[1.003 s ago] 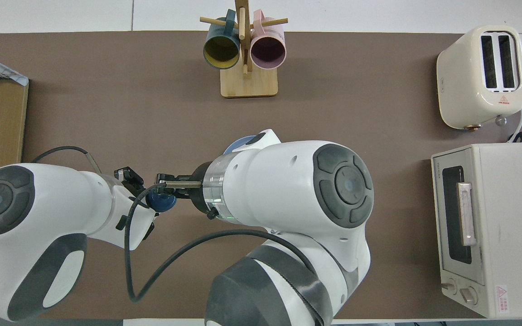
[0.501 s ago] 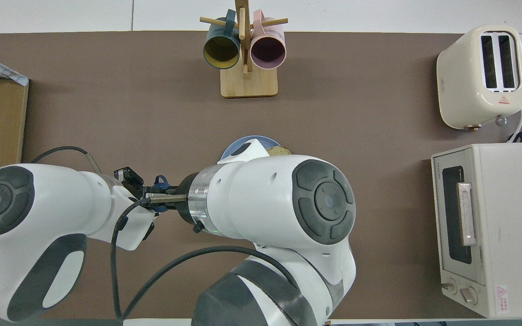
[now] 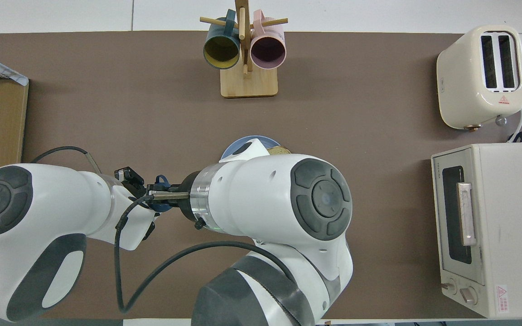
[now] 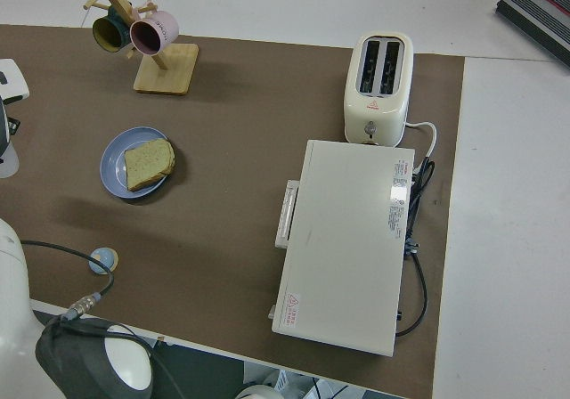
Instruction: Put bread on plate and add seasoning
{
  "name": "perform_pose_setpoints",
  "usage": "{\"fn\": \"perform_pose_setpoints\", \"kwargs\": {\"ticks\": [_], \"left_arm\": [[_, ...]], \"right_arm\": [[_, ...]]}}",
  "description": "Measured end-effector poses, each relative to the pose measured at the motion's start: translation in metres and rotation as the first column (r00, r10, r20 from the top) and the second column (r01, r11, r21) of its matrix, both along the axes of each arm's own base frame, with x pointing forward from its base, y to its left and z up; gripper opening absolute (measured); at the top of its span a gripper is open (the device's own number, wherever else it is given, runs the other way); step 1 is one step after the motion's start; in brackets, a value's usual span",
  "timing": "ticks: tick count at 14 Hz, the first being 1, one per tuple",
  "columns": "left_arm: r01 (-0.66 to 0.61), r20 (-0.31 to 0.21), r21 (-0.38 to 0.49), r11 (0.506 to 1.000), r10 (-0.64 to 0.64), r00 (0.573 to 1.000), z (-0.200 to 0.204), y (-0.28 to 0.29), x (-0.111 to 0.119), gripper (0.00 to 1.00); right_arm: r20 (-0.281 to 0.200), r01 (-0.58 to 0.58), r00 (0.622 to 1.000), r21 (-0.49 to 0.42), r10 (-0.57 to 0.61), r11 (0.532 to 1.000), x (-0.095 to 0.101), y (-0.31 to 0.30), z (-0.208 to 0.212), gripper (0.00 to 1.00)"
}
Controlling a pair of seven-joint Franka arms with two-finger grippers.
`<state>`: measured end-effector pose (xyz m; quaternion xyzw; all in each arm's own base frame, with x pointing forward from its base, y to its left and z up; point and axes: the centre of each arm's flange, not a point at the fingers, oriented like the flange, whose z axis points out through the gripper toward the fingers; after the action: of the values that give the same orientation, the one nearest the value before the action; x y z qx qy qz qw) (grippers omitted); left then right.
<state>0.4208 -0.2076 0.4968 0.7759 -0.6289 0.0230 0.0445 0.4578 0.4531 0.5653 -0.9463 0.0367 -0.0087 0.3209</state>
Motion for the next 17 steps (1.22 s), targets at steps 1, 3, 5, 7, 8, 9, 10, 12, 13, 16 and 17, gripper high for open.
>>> {"fn": "perform_pose_setpoints", "kwargs": {"ticks": [1, 3, 5, 7, 8, 9, 10, 12, 13, 16, 17], "left_arm": [[-0.001, 0.0, -0.001, 1.0, 0.001, 1.0, 0.0, 0.0, 0.0, 0.41], [-0.003, 0.001, -0.002, 1.0, 0.003, 1.0, 0.0, 0.001, 0.001, 0.41], [-0.006, 0.0, -0.003, 1.0, 0.006, 1.0, 0.0, 0.002, 0.001, 0.41], [-0.006, 0.002, -0.003, 1.0, 0.006, 1.0, 0.0, 0.002, 0.001, 0.41], [-0.006, 0.003, -0.004, 1.0, 0.006, 1.0, 0.0, 0.002, 0.001, 0.41], [-0.006, 0.006, -0.007, 1.0, 0.007, 1.0, 0.0, 0.002, 0.002, 0.41], [-0.007, 0.009, -0.01, 1.0, 0.007, 1.0, 0.001, 0.001, 0.002, 0.41], [-0.01, 0.015, -0.017, 1.0, 0.01, 1.0, 0.003, 0.001, 0.003, 0.41], [-0.013, 0.018, -0.019, 1.0, 0.013, 1.0, 0.004, 0.001, 0.003, 0.41], [-0.015, 0.021, -0.021, 1.0, 0.016, 1.0, 0.004, 0.001, 0.004, 0.41], [-0.015, 0.021, -0.021, 1.0, 0.015, 1.0, 0.004, 0.0, 0.003, 0.41]], "right_arm": [[0.0, 0.0, 1.0, 0.0, 0.0, 1.0, 0.0, 0.0, 0.0, 0.24], [0.0, 0.001, 1.0, -0.002, -0.001, 1.0, 0.0, 0.0, -0.001, 0.19], [0.001, 0.0, 1.0, -0.002, 0.0, 1.0, 0.0, 0.0, -0.001, 0.11], [0.0, 0.003, 1.0, -0.001, -0.003, 1.0, 0.001, -0.001, -0.001, 0.11], [-0.006, 0.012, 1.0, 0.001, -0.012, 1.0, 0.001, -0.001, -0.001, 0.11], [-0.021, 0.033, 0.999, 0.004, -0.032, 0.999, 0.003, -0.003, -0.001, 0.11], [-0.04, 0.057, 0.998, 0.008, -0.056, 0.998, 0.004, -0.004, -0.001, 0.11], [-0.078, 0.099, 0.992, 0.026, -0.097, 0.995, 0.009, -0.009, 0.0, 0.1], [-0.092, 0.111, 0.99, 0.036, -0.107, 0.993, 0.011, -0.011, 0.0, 0.07], [-0.111, 0.135, 0.985, 0.041, -0.13, 0.99, 0.014, -0.014, 0.001, 0.04], [-0.115, 0.14, 0.984, 0.041, -0.135, 0.989, 0.014, -0.015, 0.001, 0.04]]}}
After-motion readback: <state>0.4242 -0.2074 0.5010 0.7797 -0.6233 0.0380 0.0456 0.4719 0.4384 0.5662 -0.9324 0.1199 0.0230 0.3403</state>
